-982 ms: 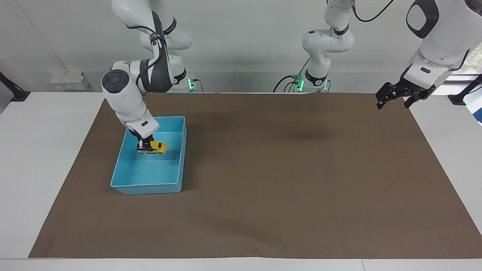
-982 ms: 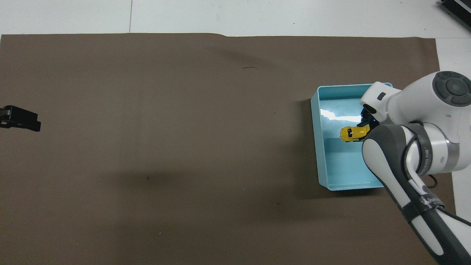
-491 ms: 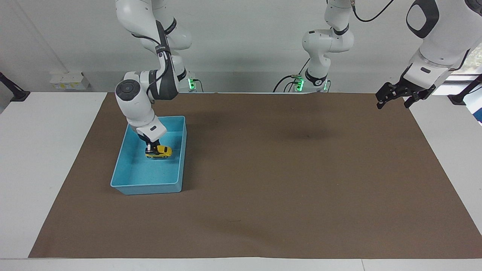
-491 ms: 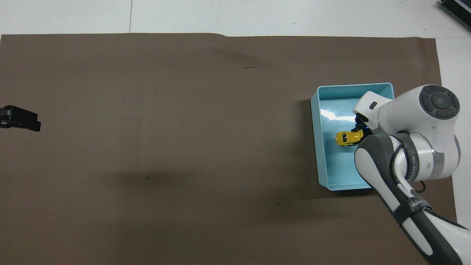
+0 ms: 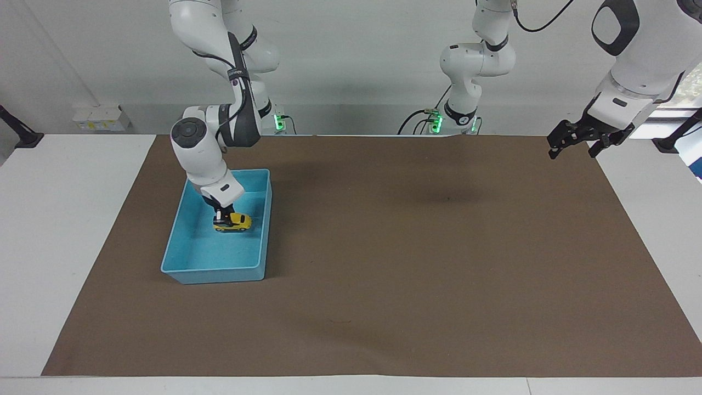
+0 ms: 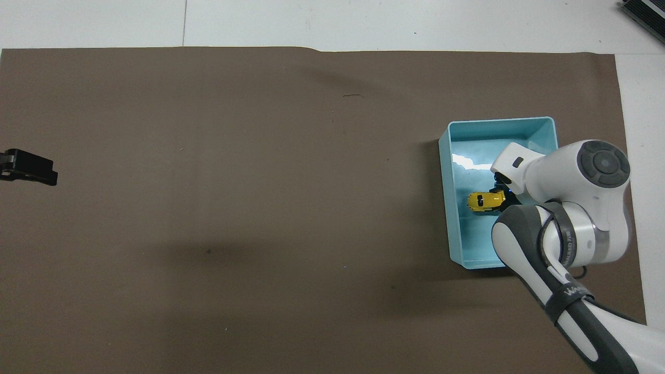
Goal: Wind up and store yellow beetle car
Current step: 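Lower the yellow car onto the bin floor with the right gripper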
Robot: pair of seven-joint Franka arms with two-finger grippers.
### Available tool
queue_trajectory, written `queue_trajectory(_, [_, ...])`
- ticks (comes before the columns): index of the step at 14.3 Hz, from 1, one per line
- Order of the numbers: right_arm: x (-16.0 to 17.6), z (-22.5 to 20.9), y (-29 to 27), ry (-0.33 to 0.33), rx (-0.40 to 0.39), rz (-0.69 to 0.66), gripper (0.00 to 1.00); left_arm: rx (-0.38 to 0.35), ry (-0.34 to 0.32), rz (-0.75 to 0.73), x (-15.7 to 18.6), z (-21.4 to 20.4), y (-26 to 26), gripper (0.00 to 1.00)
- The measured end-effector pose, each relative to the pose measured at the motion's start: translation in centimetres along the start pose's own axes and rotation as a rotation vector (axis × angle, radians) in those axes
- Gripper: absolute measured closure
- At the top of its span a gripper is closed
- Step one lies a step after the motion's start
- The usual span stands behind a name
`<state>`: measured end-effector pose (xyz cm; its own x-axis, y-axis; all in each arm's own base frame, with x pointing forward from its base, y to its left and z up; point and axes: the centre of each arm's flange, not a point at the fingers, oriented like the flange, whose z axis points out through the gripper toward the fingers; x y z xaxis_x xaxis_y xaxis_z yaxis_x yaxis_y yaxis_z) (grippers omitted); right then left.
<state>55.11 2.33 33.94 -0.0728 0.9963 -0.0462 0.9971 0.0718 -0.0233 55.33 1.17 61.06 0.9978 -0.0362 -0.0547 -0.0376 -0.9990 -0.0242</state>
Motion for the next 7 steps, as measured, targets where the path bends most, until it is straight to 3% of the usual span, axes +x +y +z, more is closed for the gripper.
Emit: queue_trajectory(7, [-0.26,1.00,-0.51,0.001,-0.004,0.005,0.61,0.000,0.000,0.000,0.00,0.00,0.00,0.00])
